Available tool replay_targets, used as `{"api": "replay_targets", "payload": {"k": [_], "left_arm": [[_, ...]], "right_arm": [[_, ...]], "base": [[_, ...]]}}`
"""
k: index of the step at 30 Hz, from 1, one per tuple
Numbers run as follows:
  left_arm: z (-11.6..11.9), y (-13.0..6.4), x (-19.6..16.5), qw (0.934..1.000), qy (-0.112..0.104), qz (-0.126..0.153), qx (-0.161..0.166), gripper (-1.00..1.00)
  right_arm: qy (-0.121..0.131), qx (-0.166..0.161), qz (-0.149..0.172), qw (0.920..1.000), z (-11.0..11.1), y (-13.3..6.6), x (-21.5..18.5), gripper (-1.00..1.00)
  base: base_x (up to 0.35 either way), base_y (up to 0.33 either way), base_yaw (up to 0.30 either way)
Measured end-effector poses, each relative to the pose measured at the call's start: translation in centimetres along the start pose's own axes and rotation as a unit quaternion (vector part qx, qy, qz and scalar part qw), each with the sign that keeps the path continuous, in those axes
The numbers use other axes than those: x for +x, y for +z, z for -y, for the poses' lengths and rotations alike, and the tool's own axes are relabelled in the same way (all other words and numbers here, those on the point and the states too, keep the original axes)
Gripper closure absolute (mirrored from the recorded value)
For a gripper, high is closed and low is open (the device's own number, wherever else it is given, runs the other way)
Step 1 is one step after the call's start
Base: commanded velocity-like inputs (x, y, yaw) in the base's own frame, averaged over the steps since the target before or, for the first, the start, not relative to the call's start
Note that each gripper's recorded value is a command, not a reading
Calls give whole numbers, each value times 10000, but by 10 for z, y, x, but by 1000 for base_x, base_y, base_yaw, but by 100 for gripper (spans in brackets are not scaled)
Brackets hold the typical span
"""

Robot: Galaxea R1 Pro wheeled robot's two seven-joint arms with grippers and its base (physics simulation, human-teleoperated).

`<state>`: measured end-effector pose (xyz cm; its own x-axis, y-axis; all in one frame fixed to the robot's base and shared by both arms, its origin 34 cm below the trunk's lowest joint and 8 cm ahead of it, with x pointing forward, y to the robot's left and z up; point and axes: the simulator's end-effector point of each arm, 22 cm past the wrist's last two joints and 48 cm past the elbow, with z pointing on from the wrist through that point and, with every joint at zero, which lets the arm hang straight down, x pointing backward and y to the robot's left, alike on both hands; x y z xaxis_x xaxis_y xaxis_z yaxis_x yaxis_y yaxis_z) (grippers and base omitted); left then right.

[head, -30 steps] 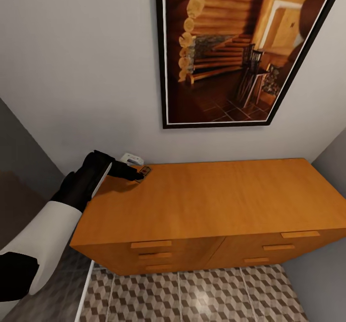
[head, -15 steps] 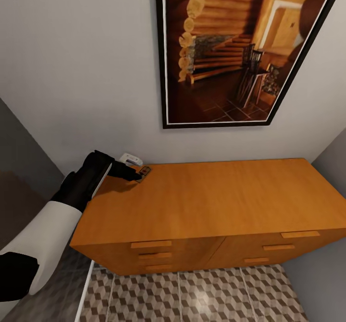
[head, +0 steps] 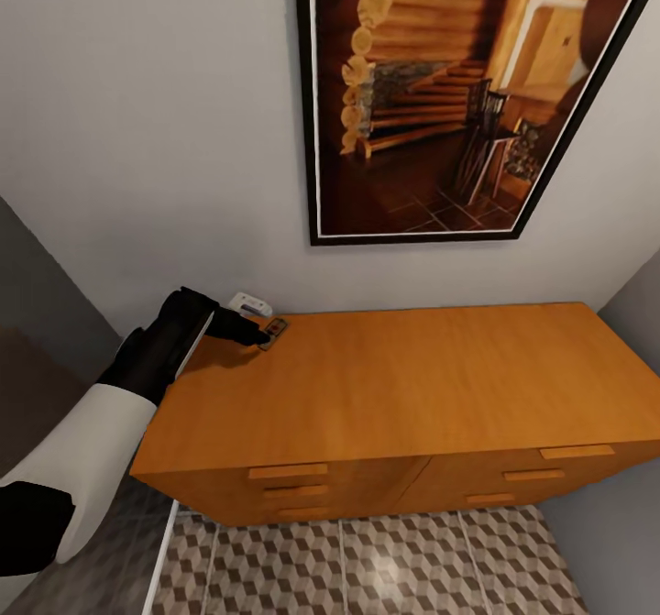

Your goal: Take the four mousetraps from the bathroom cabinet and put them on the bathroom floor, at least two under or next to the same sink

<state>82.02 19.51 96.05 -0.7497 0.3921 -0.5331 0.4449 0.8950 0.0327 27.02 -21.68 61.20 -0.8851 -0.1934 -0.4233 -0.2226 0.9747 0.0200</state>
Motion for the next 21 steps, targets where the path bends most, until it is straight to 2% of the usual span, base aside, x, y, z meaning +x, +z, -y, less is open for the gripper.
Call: {"api": "replay_targets", "payload": {"k": [4, 11, 21], "left_arm": [[4, 1, -2, 10000, 52, 1, -13, -100], [1, 3, -4, 9985, 384, -96, -382, -100], [3, 4, -4, 9978, 464, -131, -449, -100]], "right_arm": [[1, 1, -4, 10000, 0, 0, 0, 100], [0, -2, -6, 10000, 0, 0, 0, 100], [1, 1, -5, 10000, 0, 0, 0, 100]], "base": [[109, 0, 0], [29, 0, 0], [1, 0, 0]]}}
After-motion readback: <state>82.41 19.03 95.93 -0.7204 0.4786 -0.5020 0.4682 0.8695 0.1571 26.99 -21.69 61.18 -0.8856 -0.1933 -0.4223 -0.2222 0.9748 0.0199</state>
